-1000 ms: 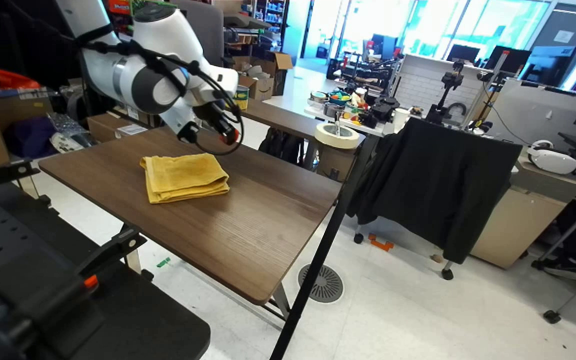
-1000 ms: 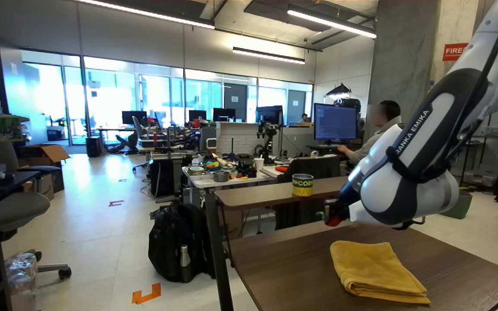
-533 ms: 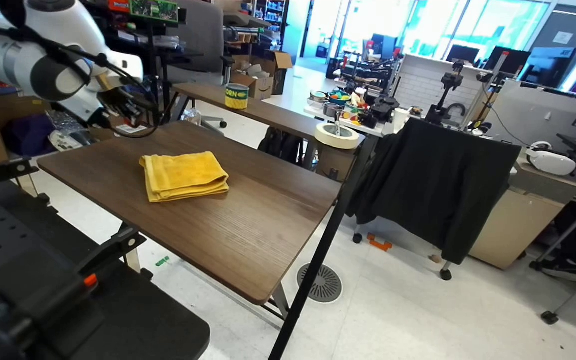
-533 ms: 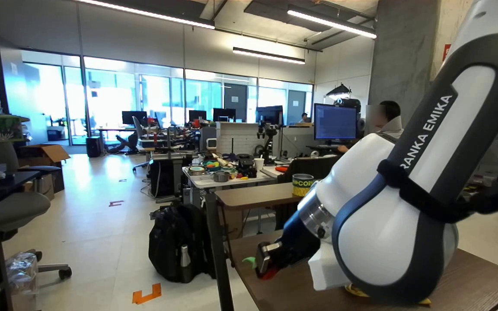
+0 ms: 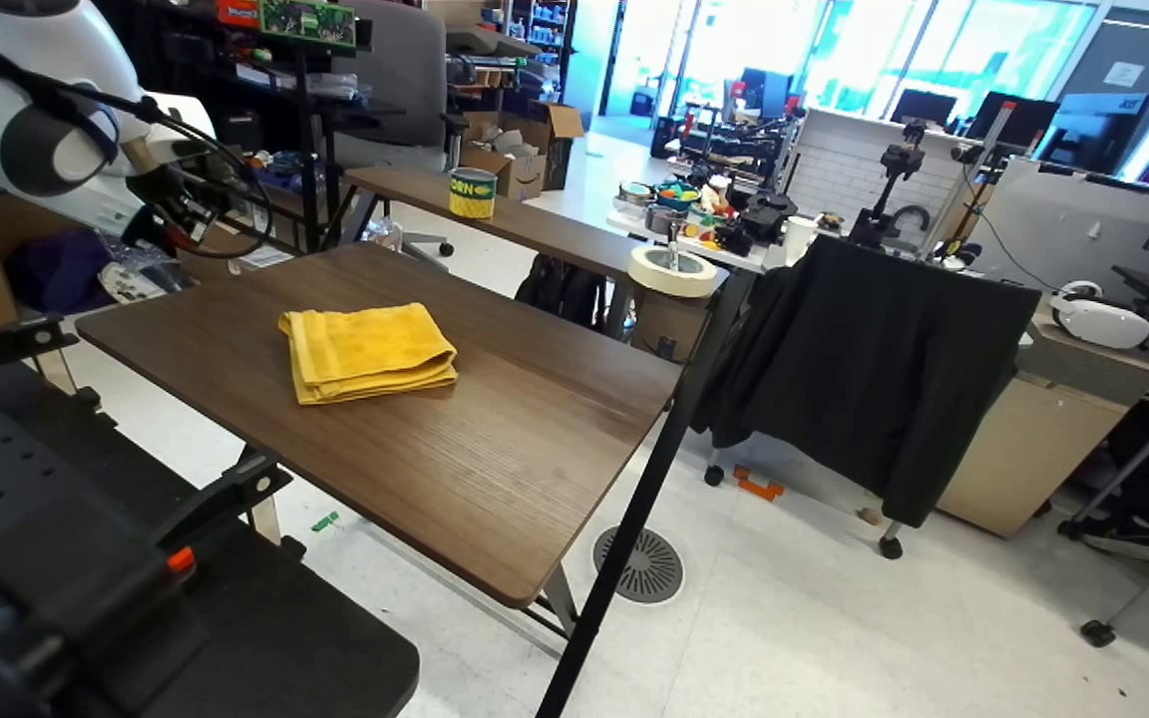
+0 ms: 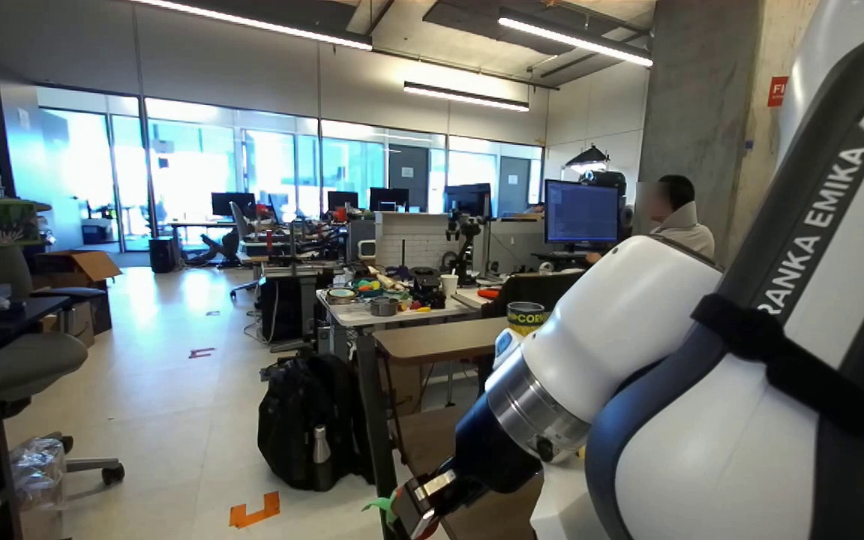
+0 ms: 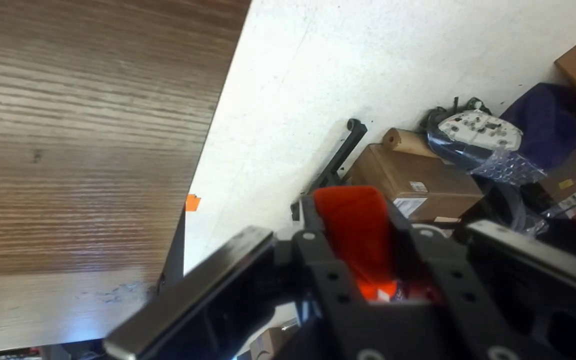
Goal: Wipe the table with the yellow towel
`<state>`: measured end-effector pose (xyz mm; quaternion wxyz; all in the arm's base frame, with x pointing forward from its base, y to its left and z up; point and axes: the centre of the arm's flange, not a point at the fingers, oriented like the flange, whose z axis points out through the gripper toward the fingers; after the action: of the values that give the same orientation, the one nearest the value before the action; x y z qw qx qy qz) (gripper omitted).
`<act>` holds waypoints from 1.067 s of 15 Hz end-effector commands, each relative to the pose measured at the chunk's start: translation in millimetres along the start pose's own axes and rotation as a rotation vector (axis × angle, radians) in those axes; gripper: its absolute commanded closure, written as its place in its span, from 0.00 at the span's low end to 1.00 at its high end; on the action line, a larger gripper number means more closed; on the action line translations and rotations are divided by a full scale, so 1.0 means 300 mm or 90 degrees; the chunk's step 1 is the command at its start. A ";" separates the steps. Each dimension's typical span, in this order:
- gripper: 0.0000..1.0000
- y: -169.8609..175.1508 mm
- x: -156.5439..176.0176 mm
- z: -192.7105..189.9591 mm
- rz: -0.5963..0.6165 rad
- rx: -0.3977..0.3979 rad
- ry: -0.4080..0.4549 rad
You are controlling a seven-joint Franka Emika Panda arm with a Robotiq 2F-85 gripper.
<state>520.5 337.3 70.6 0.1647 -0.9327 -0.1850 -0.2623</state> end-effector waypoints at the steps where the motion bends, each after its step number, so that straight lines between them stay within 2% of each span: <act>1: 0.93 0.074 0.012 -0.086 -0.045 -0.027 0.017; 4: 0.93 0.209 0.017 -0.104 -0.052 -0.084 0.008; 8: 0.93 0.418 0.014 -0.092 -0.011 -0.156 -0.014; 11: 0.93 0.495 -0.015 -0.063 0.007 -0.163 -0.033; 12: 0.58 0.499 -0.026 -0.052 0.010 -0.157 -0.037; 13: 0.43 0.502 -0.036 -0.050 0.011 -0.157 -0.046; 16: 0.22 0.504 -0.032 -0.091 0.004 -0.162 -0.048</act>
<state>564.9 192.3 44.0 0.0399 -0.9551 -0.1514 -0.2517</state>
